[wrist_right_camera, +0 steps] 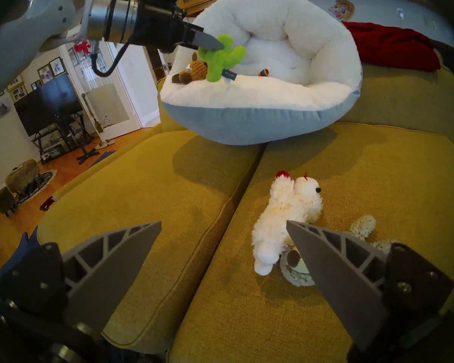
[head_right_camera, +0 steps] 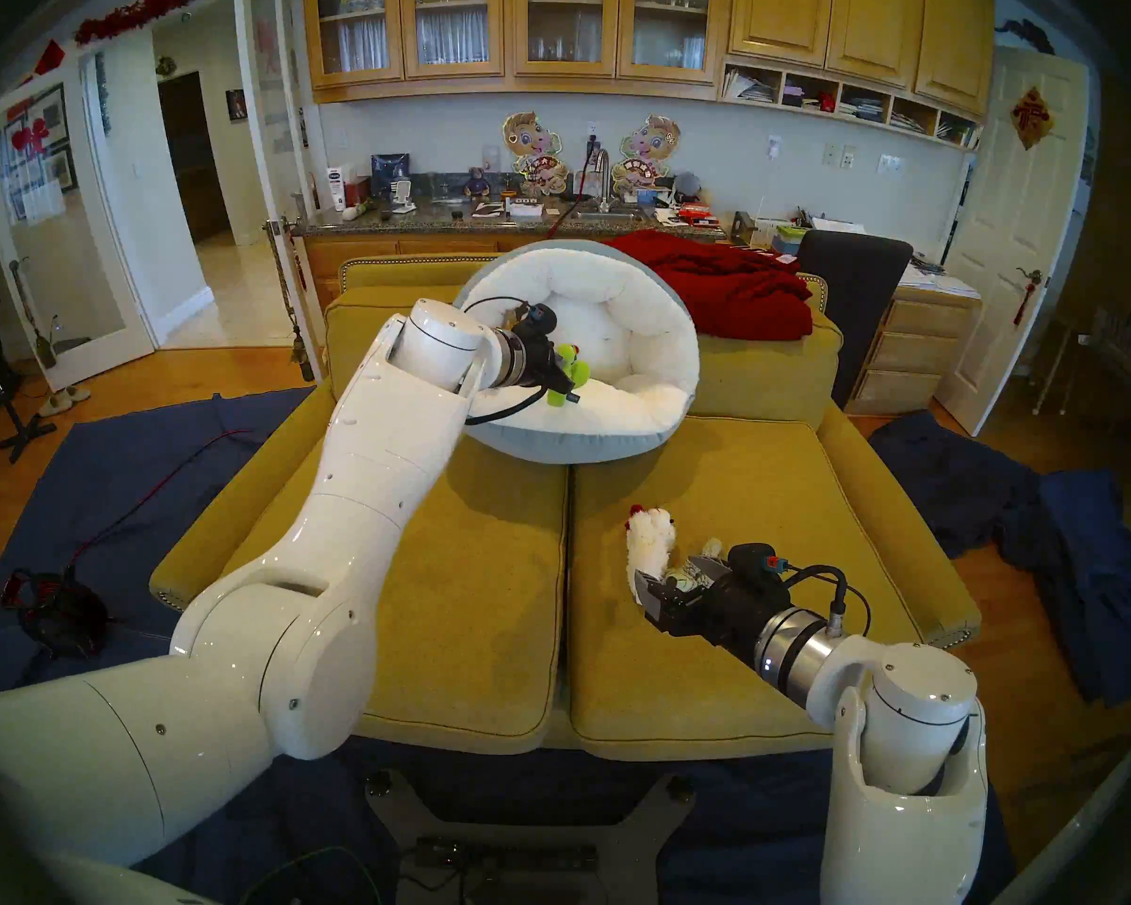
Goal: Put toys into dog bed
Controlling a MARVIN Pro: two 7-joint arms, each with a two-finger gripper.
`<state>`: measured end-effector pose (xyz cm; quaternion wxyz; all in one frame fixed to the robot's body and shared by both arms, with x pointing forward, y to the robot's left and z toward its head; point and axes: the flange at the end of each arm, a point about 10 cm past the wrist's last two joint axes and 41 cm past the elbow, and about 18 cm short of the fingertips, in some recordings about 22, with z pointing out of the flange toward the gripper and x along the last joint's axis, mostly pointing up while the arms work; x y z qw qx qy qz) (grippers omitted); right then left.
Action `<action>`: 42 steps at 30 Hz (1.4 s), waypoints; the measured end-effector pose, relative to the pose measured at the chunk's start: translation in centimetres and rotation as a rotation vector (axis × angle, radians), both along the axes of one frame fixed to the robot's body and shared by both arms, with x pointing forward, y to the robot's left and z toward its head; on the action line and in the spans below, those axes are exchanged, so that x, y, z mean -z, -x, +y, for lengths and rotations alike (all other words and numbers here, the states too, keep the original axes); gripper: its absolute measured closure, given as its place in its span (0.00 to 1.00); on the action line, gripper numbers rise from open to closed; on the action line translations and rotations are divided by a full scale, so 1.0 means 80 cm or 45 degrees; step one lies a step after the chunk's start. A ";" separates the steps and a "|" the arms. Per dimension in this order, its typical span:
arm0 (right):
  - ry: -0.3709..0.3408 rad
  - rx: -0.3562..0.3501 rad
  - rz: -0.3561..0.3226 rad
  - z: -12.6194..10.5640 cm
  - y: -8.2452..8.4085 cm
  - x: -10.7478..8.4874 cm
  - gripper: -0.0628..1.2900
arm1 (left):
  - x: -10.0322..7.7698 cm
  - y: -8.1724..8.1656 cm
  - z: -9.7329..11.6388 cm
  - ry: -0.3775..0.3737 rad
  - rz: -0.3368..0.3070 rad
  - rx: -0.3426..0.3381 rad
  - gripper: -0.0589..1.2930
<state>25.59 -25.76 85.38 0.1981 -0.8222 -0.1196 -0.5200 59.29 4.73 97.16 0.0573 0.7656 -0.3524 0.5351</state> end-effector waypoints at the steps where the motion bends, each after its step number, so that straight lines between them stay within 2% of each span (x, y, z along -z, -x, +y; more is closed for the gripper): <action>1: 0.000 0.000 0.001 0.000 0.000 0.001 0.04 | -0.002 -0.002 0.000 -0.002 -0.004 -0.008 0.97; 9: -0.003 0.001 0.008 -0.001 0.000 0.003 0.04 | -0.007 -0.013 0.002 -0.017 -0.001 -0.039 0.97; 29: -0.008 0.004 0.024 -0.001 0.000 0.010 0.04 | 0.008 -0.035 -0.005 -0.088 0.070 -0.087 0.97; 34: -0.009 0.005 0.028 -0.002 0.000 0.011 0.04 | 0.004 -0.040 -0.007 -0.094 0.070 -0.094 0.97; 42: -0.011 0.006 0.034 -0.002 0.000 0.013 0.04 | -0.014 -0.047 -0.008 -0.083 0.047 -0.112 0.97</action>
